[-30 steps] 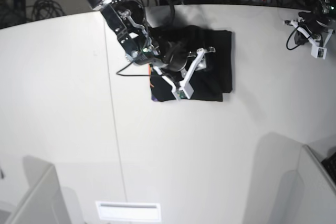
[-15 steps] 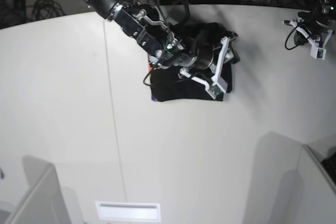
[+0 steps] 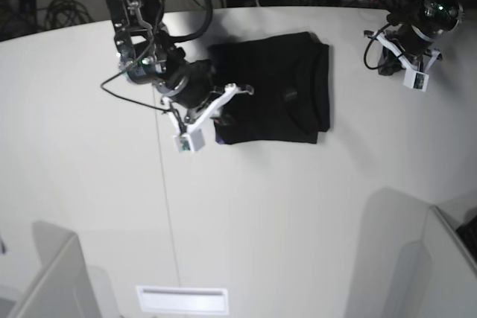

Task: Fold the T-shirt properly
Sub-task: 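Release the right gripper and grasp the stack edge with the left gripper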

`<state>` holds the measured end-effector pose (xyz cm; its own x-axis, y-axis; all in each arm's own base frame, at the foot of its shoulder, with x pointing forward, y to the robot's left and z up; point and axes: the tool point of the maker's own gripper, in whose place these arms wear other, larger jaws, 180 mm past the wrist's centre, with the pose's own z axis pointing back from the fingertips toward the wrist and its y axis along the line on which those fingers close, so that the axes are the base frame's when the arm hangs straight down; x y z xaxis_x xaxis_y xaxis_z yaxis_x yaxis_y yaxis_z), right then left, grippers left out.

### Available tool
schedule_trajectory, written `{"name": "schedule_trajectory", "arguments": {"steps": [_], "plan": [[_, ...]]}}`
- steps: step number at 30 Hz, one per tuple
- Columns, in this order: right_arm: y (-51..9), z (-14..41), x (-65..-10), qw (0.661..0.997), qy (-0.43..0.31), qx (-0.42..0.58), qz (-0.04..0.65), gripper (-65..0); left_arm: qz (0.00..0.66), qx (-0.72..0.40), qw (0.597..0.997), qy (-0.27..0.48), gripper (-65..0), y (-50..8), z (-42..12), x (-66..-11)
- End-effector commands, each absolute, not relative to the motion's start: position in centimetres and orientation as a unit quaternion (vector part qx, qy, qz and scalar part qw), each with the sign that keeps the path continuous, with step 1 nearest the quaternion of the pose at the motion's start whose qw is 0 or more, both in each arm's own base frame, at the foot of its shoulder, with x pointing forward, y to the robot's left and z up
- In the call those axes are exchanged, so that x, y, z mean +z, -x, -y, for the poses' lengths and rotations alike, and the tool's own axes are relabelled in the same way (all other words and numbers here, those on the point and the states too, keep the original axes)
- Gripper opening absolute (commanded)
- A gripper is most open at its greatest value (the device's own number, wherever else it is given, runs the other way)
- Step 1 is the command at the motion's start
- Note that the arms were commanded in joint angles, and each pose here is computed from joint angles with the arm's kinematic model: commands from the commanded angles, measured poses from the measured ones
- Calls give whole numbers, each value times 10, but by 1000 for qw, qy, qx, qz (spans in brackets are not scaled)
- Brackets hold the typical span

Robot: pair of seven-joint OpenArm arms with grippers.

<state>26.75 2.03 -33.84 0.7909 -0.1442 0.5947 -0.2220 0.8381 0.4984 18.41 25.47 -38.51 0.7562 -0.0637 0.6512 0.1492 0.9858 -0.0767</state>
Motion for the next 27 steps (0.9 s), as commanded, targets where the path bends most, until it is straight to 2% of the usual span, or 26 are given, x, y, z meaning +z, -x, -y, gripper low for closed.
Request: {"name": "schedule_trajectory", "arguments": {"steps": [1,2,5,6,7,9,13,16,23,27], "plan": [[-275,-16,-327,893,-288,15,344,-650,364,-64,927,64,-650,-191,-254,-375],[-274,-9,-331,896,-283,4,343,-650,364,-67,927,67,-578,-192,-251,-375],[-273,8,-334,898,-272,-20,345,-650,360,-82,926,83,-281,-194,-236,-379],[-272,14,-334,899,-268,-27,346,-650,360,-82,925,87,-202,-194,-233,-380],[-269,17,-335,899,-266,-32,346,-650,361,-81,925,89,-137,-196,-232,-380],[-265,21,-339,902,-263,-39,341,-650,366,-65,922,105,-64,-196,-220,-383],[-257,27,-345,906,-253,-7,338,-650,379,-48,916,126,-49,-205,-202,-383],[-251,25,-346,905,-258,22,338,-650,354,-60,924,132,-48,-212,-193,-387],[-247,47,-354,911,-239,-7,335,-650,337,-41,928,155,-48,-229,-185,-402],[-241,51,-359,915,-234,-5,327,-650,318,-57,928,186,-48,-234,-162,-416]]}}
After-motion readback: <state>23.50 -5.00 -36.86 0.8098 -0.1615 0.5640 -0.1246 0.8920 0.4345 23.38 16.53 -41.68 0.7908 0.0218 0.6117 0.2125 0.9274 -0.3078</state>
